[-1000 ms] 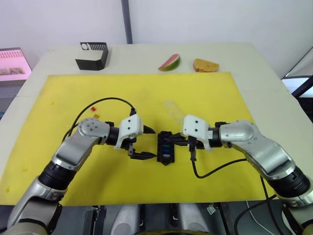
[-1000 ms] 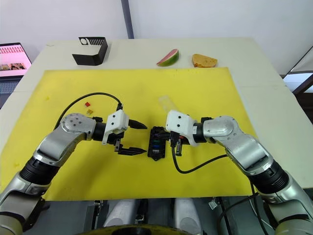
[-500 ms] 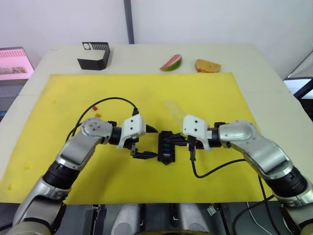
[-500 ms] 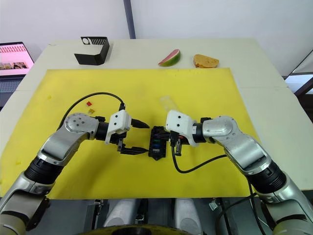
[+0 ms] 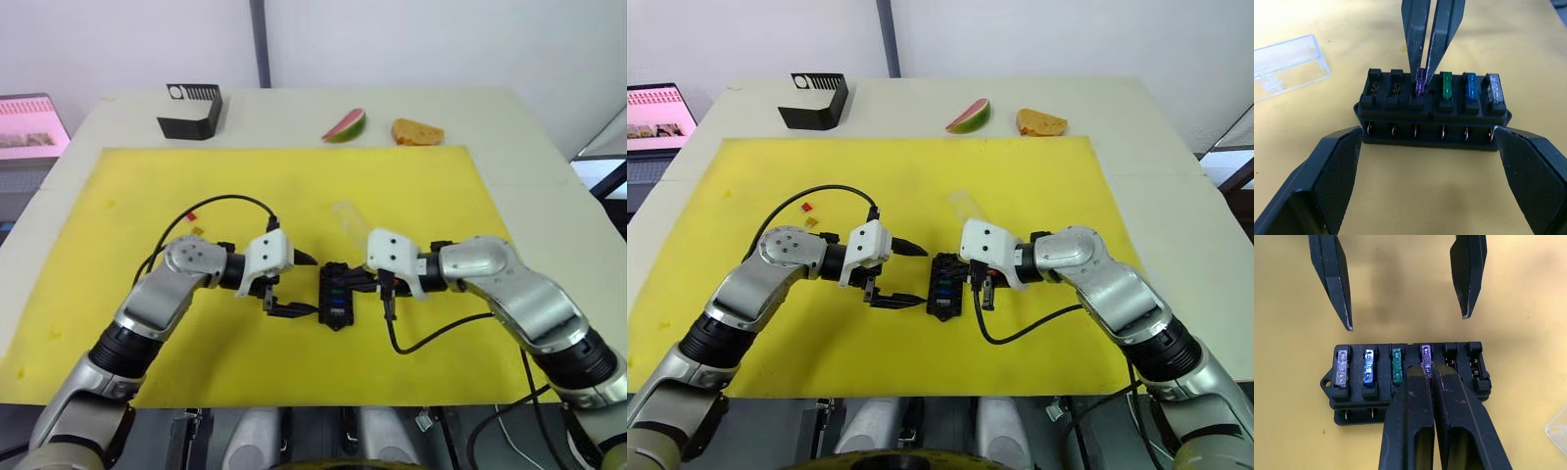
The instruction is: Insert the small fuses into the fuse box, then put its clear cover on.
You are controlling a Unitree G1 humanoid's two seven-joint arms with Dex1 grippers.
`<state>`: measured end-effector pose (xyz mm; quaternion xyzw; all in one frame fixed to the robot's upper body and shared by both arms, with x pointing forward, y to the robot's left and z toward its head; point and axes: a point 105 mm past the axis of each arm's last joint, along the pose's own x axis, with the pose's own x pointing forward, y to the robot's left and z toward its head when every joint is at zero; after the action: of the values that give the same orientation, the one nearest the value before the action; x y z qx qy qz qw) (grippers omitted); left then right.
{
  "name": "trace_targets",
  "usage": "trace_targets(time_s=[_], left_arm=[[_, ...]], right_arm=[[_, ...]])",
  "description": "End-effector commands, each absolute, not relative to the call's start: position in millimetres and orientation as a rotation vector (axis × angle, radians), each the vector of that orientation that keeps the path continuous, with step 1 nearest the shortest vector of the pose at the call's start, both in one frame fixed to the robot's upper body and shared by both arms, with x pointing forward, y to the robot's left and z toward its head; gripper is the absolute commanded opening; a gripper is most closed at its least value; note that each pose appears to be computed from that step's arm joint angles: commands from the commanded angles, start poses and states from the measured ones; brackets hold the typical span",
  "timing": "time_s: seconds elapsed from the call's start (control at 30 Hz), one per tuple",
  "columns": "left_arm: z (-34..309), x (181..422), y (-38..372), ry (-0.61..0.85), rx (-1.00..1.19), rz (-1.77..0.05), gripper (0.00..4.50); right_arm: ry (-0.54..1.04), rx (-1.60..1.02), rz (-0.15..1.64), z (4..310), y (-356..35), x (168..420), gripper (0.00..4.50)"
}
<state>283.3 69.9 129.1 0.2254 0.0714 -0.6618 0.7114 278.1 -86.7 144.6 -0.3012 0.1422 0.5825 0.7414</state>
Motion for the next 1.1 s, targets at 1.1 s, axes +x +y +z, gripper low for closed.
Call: trace_targets(time_s=[1.1], left_arm=[[140,288,63,0.096,0.525,-1.467,4.45]], right_arm=[[0.173,-0.799,1.307,169,-88,291,0.0]])
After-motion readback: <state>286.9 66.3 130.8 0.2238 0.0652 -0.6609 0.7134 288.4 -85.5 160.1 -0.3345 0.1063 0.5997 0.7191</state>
